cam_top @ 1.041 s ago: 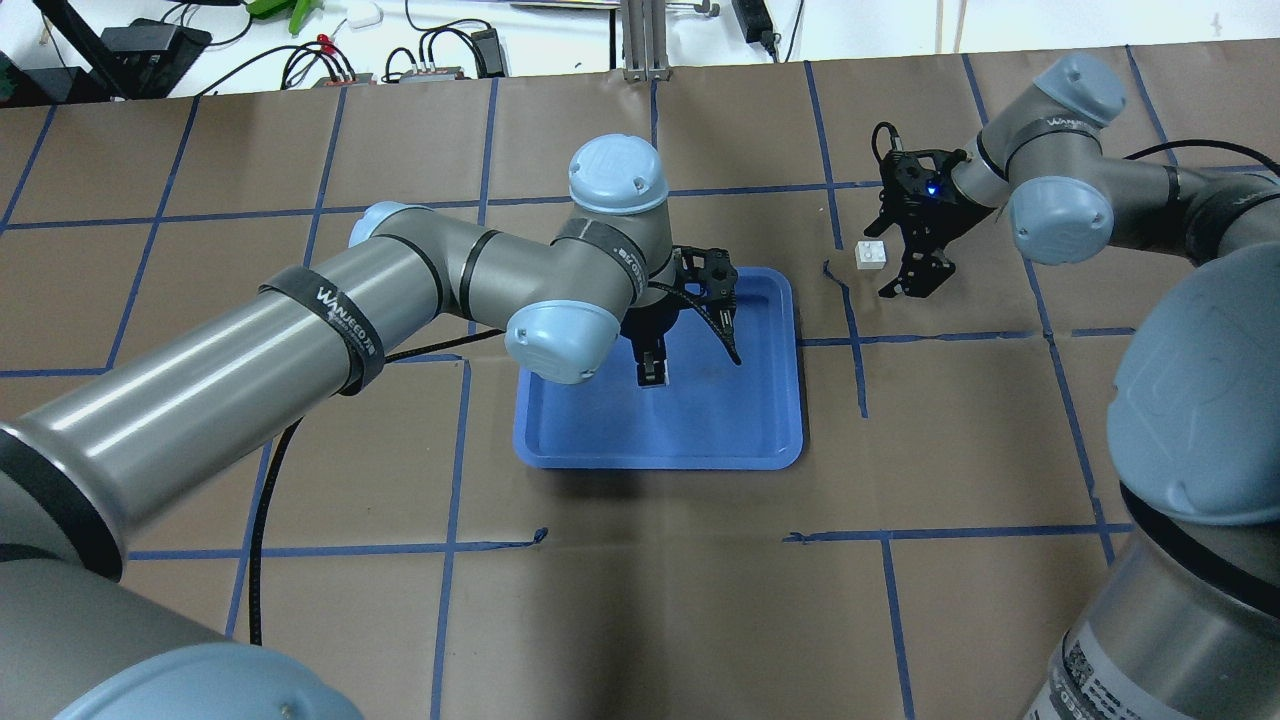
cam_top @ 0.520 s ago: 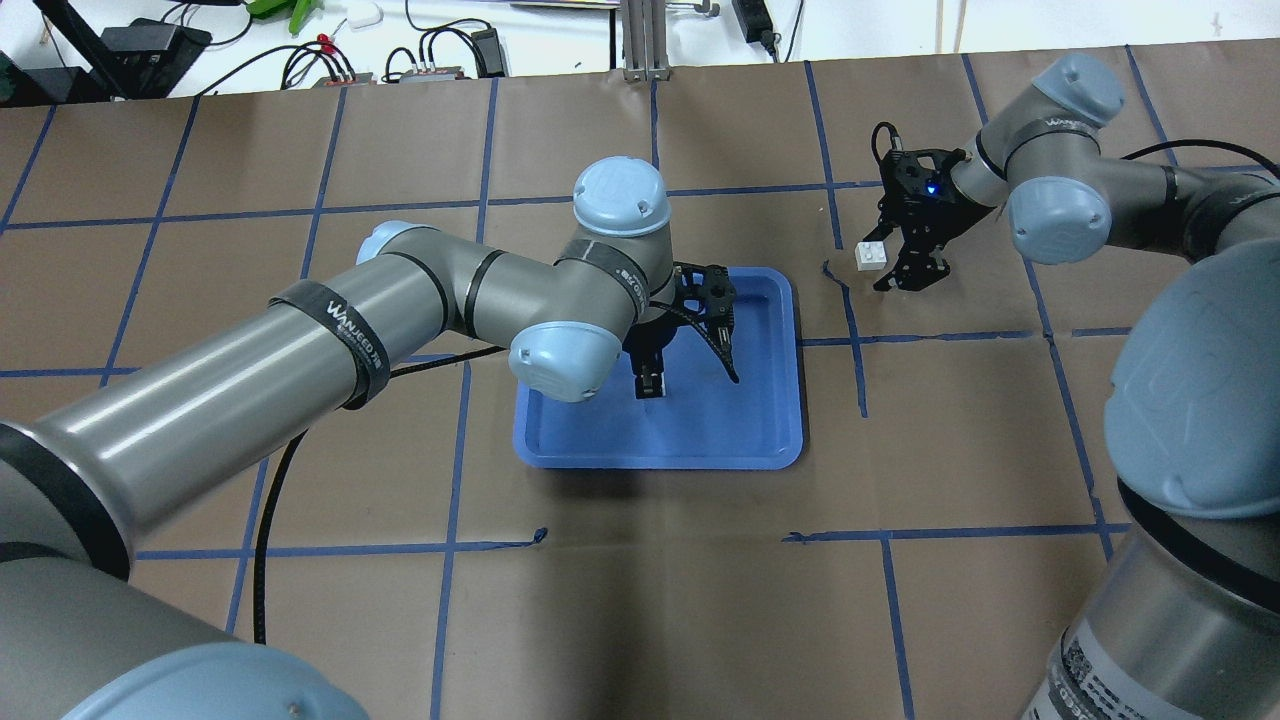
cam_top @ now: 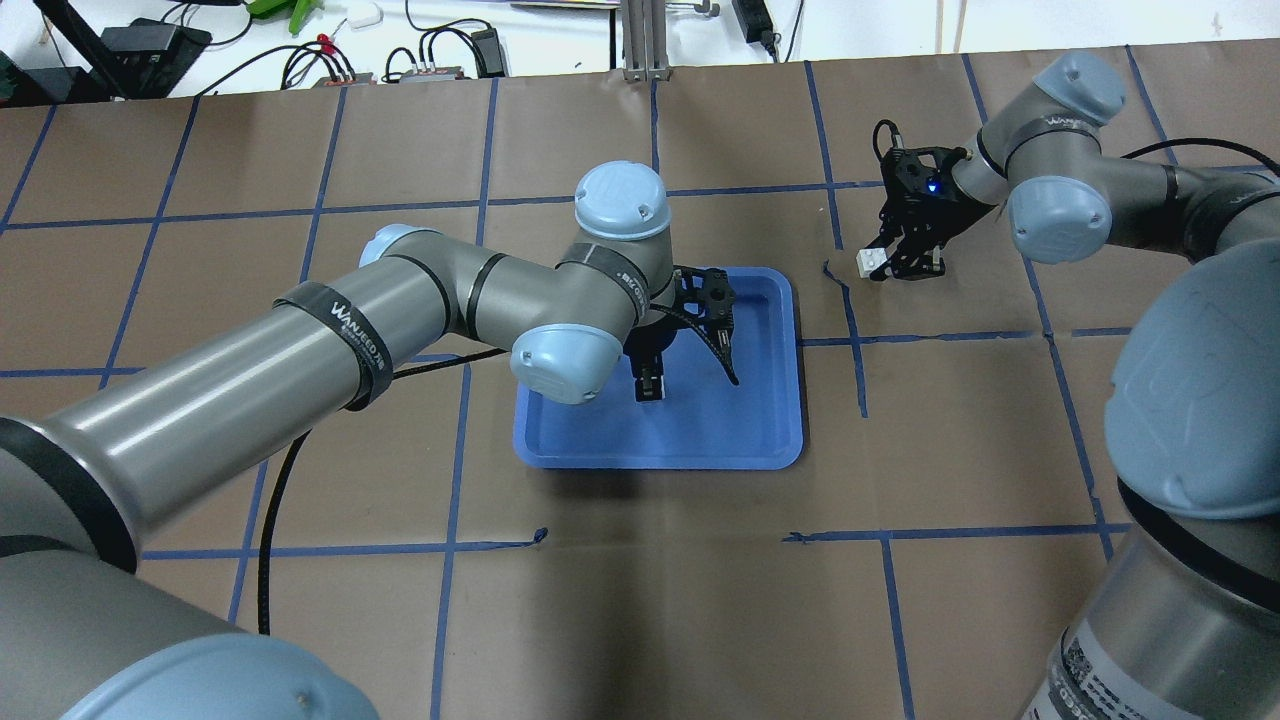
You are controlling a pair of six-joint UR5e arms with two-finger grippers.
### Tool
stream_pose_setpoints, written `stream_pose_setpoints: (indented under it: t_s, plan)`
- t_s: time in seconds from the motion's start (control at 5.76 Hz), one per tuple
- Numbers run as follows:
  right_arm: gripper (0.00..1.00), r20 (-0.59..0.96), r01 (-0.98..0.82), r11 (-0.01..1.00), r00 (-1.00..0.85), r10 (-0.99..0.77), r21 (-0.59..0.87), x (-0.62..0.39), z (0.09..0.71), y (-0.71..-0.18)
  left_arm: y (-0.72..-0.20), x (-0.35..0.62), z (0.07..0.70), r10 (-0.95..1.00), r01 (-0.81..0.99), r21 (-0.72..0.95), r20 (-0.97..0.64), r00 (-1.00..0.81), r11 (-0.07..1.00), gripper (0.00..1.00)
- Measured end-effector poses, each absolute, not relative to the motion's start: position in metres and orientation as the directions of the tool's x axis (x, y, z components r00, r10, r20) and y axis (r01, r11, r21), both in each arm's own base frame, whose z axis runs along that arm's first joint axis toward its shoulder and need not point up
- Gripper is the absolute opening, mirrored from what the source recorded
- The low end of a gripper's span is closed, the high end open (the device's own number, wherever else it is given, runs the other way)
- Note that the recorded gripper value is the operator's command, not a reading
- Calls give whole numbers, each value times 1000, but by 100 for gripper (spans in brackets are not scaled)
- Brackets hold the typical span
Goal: Assemble white blocks and place on blue tray
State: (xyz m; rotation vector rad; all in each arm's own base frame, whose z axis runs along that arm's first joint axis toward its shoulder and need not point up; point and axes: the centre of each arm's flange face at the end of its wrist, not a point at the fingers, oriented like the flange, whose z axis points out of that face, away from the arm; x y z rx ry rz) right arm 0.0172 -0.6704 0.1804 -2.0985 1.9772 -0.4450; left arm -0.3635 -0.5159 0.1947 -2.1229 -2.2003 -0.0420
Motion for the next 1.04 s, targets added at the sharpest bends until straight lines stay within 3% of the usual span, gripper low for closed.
stream_pose_setpoints:
  t_s: [0.35,0.69,1.04]
  plan:
    - [22,118,-934,-78,39,-992,-349,15,217,-681,-520,-347,254,998,996,-61,35,-60,62,99]
    - [22,137,-934,-89,44,-990,-345,22,272,-666,-516,-288,362,984,982,-63,37,-177,179,99]
    - [22,111,-926,-99,62,-992,-364,54,288,-634,-493,-233,443,941,941,-40,59,-333,335,99]
